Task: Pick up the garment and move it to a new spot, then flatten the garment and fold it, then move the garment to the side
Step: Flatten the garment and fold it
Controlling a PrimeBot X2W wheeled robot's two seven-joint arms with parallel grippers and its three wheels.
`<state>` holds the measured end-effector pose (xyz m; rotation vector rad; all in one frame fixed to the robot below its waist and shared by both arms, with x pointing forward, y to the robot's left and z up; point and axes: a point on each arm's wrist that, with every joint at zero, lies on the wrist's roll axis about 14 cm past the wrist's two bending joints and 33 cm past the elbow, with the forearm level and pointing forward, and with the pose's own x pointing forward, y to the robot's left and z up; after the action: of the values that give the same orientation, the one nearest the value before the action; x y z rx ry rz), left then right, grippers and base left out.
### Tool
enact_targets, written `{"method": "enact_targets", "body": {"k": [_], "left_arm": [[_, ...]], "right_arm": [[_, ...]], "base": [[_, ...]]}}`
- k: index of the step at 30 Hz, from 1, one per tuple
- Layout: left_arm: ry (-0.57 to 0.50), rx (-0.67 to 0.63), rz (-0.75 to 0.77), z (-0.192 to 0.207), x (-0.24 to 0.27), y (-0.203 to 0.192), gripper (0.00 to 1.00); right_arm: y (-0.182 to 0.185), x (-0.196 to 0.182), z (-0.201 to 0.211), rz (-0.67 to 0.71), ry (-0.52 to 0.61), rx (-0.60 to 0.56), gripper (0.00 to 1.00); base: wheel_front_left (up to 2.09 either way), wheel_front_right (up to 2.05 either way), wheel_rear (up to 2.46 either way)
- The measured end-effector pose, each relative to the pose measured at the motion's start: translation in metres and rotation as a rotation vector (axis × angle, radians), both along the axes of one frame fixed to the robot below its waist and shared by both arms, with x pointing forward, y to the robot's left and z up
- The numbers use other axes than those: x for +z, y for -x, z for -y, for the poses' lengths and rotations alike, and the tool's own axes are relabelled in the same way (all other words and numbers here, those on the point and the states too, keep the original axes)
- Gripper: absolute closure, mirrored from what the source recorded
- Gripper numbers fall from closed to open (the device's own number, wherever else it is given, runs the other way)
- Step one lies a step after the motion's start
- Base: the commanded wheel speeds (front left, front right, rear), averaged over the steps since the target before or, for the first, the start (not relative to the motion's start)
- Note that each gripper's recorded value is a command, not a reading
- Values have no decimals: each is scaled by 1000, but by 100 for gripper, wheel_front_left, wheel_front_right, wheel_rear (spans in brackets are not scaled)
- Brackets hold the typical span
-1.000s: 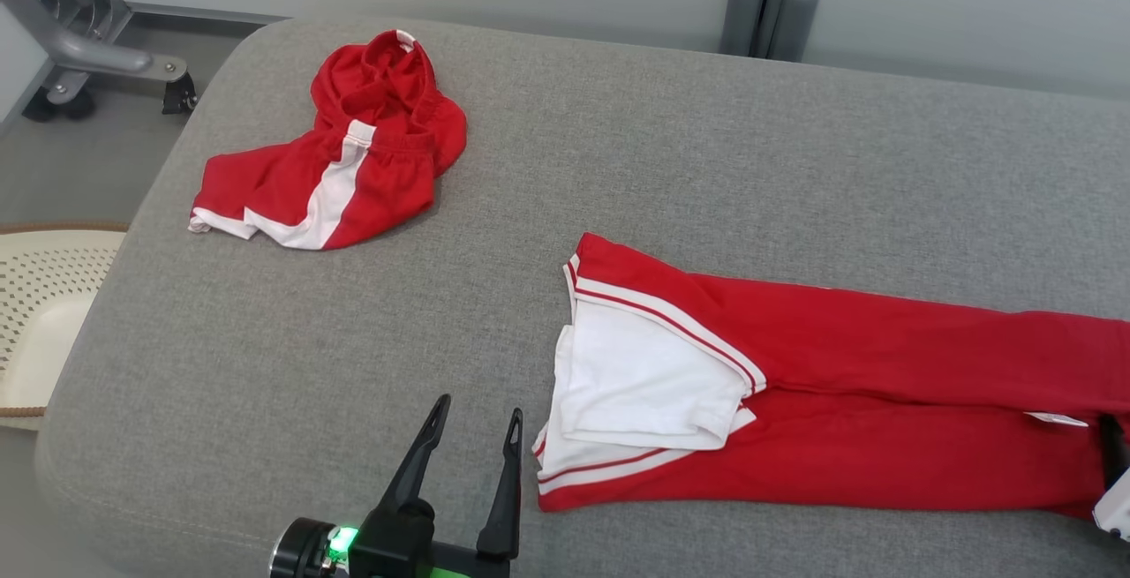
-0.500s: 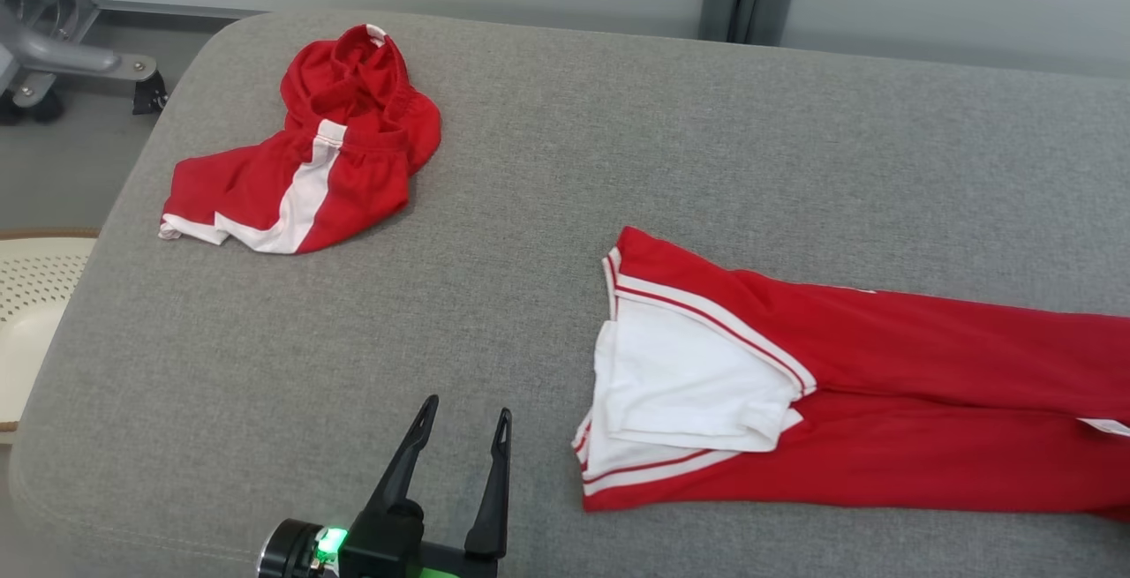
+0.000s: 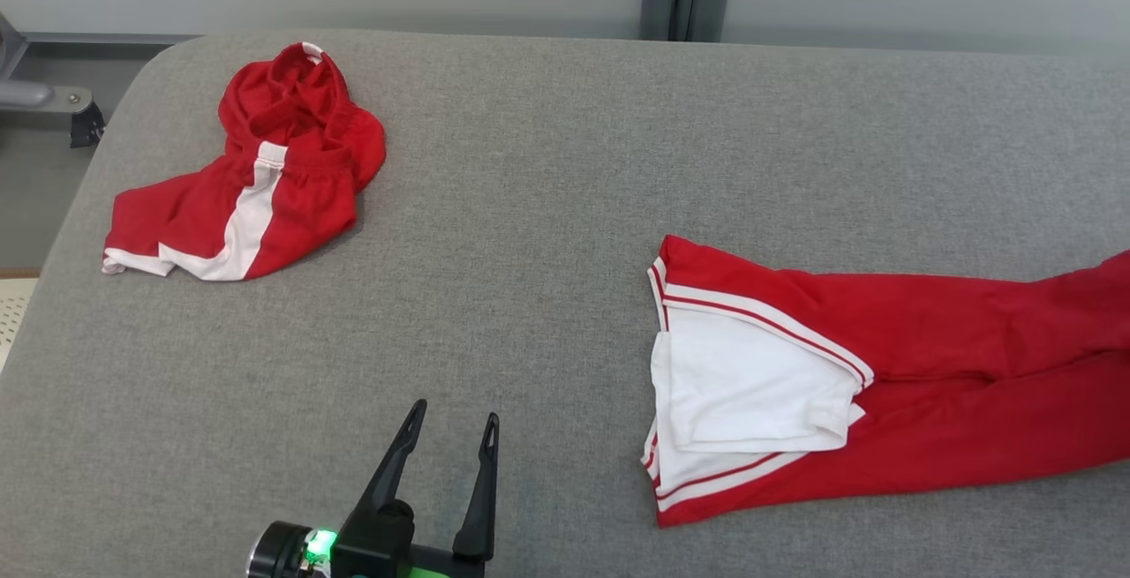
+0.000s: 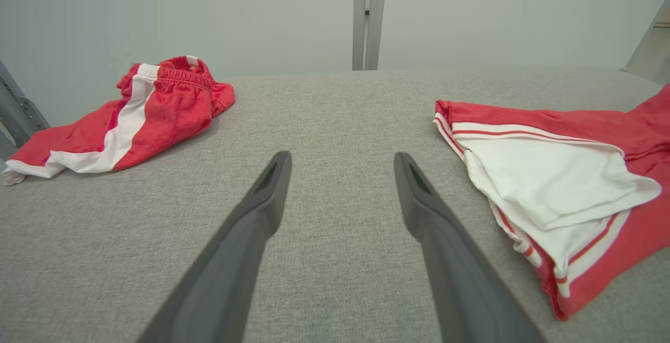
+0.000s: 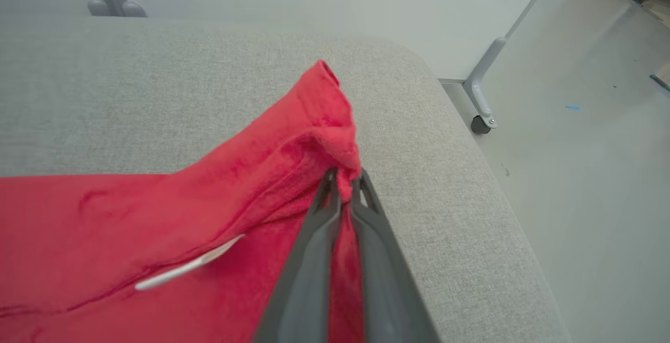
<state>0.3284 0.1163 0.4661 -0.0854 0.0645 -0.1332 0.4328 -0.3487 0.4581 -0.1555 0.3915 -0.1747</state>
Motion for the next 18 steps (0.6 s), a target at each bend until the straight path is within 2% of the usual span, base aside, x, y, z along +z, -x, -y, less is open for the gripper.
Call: {"method": "enact_targets", "body": {"k": [10,18], "left_arm": [[4,-11,-15,3,-5,7,0],[1,13,-19,-4,-6,16,0]], "right_arm": [[-4,53,-84,117,-20,162,100],[1,63,-181,149,-109,350,100]], "base": [[0,0,0],[0,0,0]]}}
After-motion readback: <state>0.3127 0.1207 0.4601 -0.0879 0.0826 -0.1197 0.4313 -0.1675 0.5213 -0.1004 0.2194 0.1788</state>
